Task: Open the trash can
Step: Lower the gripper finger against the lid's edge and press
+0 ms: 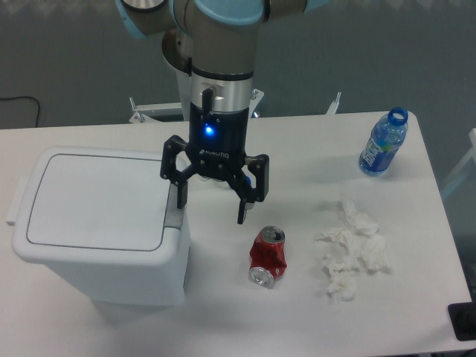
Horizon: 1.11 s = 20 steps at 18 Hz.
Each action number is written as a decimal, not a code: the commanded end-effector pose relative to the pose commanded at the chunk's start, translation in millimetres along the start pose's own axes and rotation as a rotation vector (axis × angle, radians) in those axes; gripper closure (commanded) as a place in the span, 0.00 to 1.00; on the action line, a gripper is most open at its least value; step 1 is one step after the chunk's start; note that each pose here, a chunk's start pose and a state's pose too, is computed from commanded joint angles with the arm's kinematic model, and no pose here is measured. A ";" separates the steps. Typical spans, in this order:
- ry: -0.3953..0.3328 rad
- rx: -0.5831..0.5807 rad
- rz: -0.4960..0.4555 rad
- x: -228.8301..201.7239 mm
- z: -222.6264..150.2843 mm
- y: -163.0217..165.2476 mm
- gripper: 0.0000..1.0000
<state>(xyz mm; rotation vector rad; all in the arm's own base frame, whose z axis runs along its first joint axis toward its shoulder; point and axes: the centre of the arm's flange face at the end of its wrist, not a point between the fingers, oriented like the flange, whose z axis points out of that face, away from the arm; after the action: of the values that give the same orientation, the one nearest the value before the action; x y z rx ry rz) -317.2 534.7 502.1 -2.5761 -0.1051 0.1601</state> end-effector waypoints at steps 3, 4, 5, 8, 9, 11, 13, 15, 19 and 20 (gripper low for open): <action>0.003 -0.001 0.002 -0.4 2.0 0.2 0.00; 0.003 -0.001 0.002 -1.0 3.8 0.3 0.00; 0.003 0.000 0.004 -0.3 5.1 0.2 0.00; 0.002 -0.001 0.004 -0.4 5.6 0.6 0.00; 0.002 -0.001 0.004 -0.4 5.6 0.6 0.00; 0.003 -0.002 0.004 -0.1 6.7 1.5 0.00; 0.004 -0.005 0.003 -0.2 8.3 2.2 0.00; 0.005 -0.004 0.004 0.7 8.4 1.8 0.00; 0.006 -0.006 0.008 1.5 11.5 1.4 0.00; 0.007 -0.006 0.009 2.1 12.5 1.1 0.00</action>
<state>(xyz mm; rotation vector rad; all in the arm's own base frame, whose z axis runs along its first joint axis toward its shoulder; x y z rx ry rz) -316.8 540.6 490.9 -2.5834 -0.0915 0.1540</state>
